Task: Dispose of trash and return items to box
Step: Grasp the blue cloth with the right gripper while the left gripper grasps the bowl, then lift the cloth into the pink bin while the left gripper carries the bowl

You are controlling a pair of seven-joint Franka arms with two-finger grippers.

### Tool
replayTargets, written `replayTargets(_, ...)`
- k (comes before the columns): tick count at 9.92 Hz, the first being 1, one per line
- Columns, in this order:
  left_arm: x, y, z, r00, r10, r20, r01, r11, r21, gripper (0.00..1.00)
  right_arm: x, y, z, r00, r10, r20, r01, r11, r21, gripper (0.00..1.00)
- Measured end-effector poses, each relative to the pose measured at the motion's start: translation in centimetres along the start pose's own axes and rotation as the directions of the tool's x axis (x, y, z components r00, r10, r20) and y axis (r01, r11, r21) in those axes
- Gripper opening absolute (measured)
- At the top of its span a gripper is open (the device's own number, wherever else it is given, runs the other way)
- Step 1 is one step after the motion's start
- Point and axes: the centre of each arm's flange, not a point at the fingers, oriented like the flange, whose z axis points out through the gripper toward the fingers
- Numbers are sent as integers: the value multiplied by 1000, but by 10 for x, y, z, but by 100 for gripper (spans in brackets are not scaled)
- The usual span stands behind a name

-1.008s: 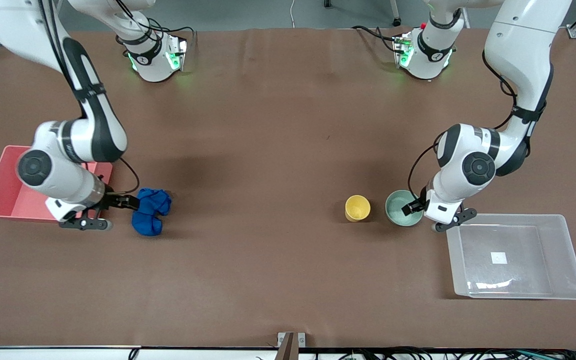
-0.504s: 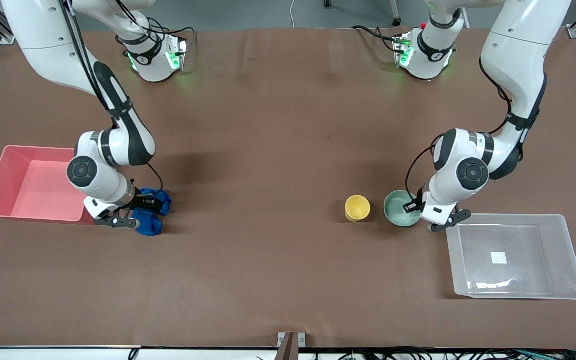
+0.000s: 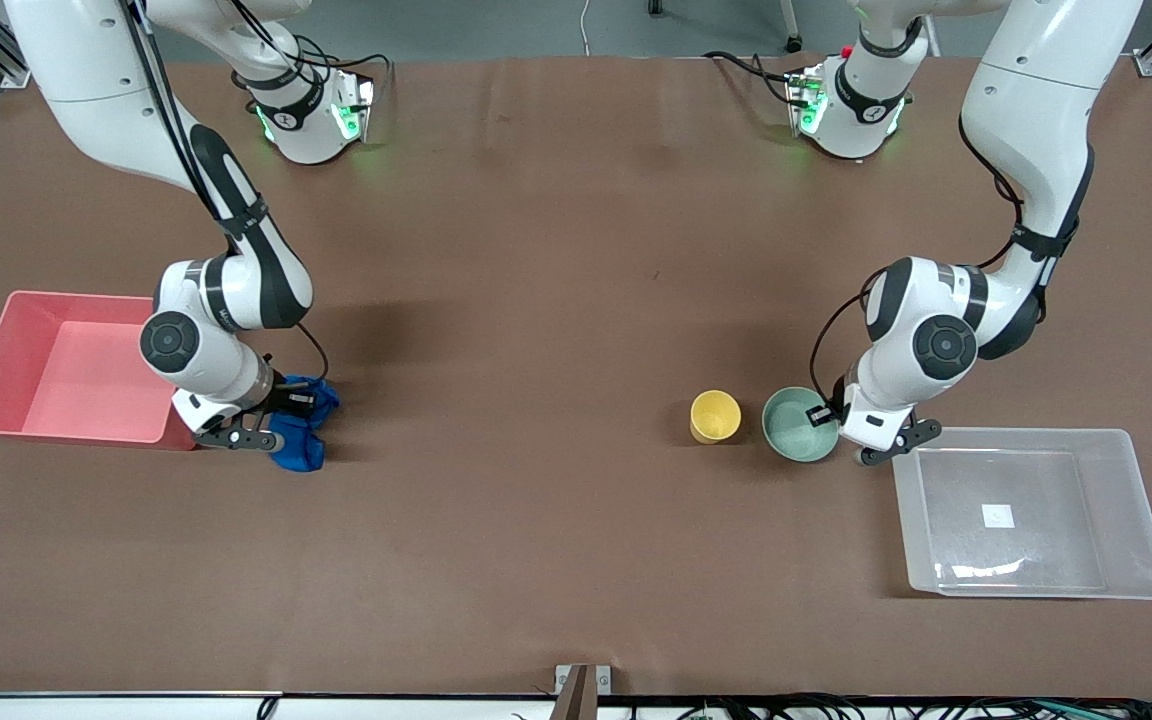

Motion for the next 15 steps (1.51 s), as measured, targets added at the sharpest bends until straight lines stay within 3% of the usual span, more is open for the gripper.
replayTargets(1, 1, 1, -3, 1000, 0, -6, 0, 1000, -3, 5, 0, 0, 0, 1000, 0, -1, 0, 1000, 0, 11)
replayTargets(3, 6, 1, -20, 1000, -3, -25, 3, 1000, -9, 4, 0, 0, -2, 1000, 0, -3, 0, 1000, 1, 9)
replayTargets(5, 21, 0, -73, 999, -14, -41, 14, 1000, 6, 4, 3, 1, -14, 1000, 4, -10, -4, 1000, 2, 9)
replayTargets(7, 47, -8, -143, 998, 15, -59, -13, 1000, 27, 4, 13, 5, -55, 1000, 13, -10, -13, 1000, 2, 9)
replayTargets(9, 86, -53, -177, 991, 93, -98, -87, 995, 55, 4, 21, 13, -109, 999, 28, -31, -28, 1000, 9, 9)
replayTargets(12, 144, -126, -167, 972, 211, -103, -202, 976, 85, 4, 18, 51, -164, 996, 76, -42, -76, 997, 17, 9)
replayTargets(15, 190, -166, -110, 949, 280, -144, -273, 960, 65, 4, 3, 120, -201, 999, 41, -21, -41, 999, 19, 9)
